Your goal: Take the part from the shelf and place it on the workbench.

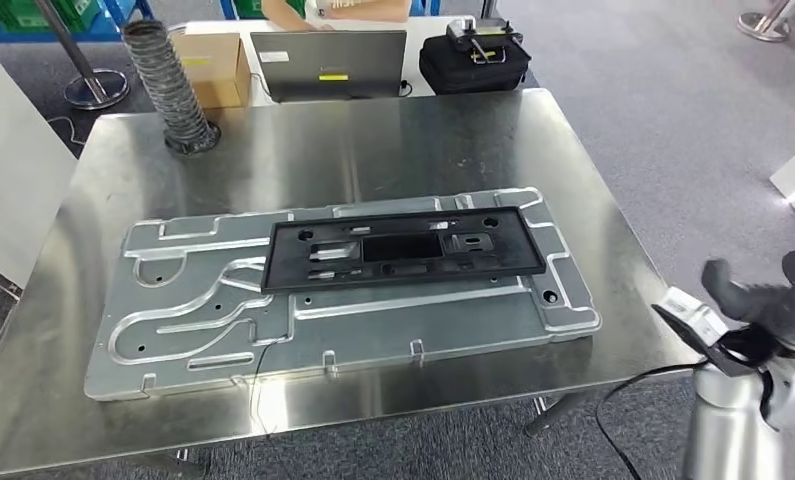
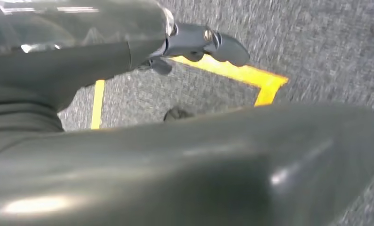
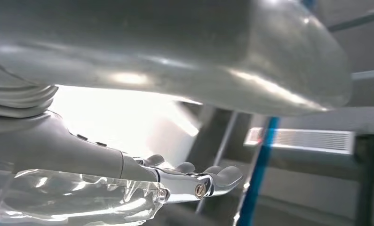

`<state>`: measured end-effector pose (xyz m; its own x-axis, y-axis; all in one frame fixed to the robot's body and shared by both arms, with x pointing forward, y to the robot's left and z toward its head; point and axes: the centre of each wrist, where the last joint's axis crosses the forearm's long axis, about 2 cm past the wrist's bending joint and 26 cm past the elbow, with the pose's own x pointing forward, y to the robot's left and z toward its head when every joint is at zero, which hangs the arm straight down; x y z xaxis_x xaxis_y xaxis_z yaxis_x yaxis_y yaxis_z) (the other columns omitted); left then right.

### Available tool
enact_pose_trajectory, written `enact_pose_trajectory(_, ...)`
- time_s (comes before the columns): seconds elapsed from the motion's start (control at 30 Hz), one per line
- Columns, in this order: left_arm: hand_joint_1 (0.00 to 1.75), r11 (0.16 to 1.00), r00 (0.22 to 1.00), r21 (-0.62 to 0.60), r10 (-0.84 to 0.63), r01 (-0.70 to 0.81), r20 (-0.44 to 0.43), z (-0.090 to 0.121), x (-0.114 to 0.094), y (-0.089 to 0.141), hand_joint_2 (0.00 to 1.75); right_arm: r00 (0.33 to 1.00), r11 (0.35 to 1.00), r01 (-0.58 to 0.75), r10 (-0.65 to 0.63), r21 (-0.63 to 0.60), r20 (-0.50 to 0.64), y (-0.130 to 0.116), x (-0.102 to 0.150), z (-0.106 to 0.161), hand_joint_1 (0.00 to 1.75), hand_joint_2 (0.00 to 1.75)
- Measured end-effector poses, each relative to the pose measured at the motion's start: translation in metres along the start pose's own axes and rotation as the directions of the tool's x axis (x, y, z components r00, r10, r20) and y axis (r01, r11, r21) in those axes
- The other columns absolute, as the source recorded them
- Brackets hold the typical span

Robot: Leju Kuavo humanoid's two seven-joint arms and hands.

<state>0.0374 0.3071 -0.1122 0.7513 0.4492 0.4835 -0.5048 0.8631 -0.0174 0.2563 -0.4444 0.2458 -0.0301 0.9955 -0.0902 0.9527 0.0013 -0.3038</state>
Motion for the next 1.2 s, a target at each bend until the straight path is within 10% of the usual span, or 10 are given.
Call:
enact_pose_trajectory(0.47,0.0,1.0,1.0,0.004,0.003,-0.003,0.016,-0.003,0.007,0.0,0.0,0.921,0.863,-0.222,0.338,0.454,-0.193,-0.08,-0.05,0.147,0.0,0.0)
enact_pose_trajectory(0.93,0.0,1.0,1.0,0.005,-0.01,0.01,0.007,-0.004,0.009,-0.002,0.0,0.753,0.687,0.134,0.398,0.715,-0.523,-0.082,-0.002,0.287,0.0,0.0)
enact_pose_trajectory(1.2,0.0,1.0,1.0,-0.013,-0.023,0.023,-0.005,-0.001,0.003,-0.007,0.0,0.584,0.481,0.396,0.526,0.782,-0.619,-0.098,0.05,0.355,0.0,0.0)
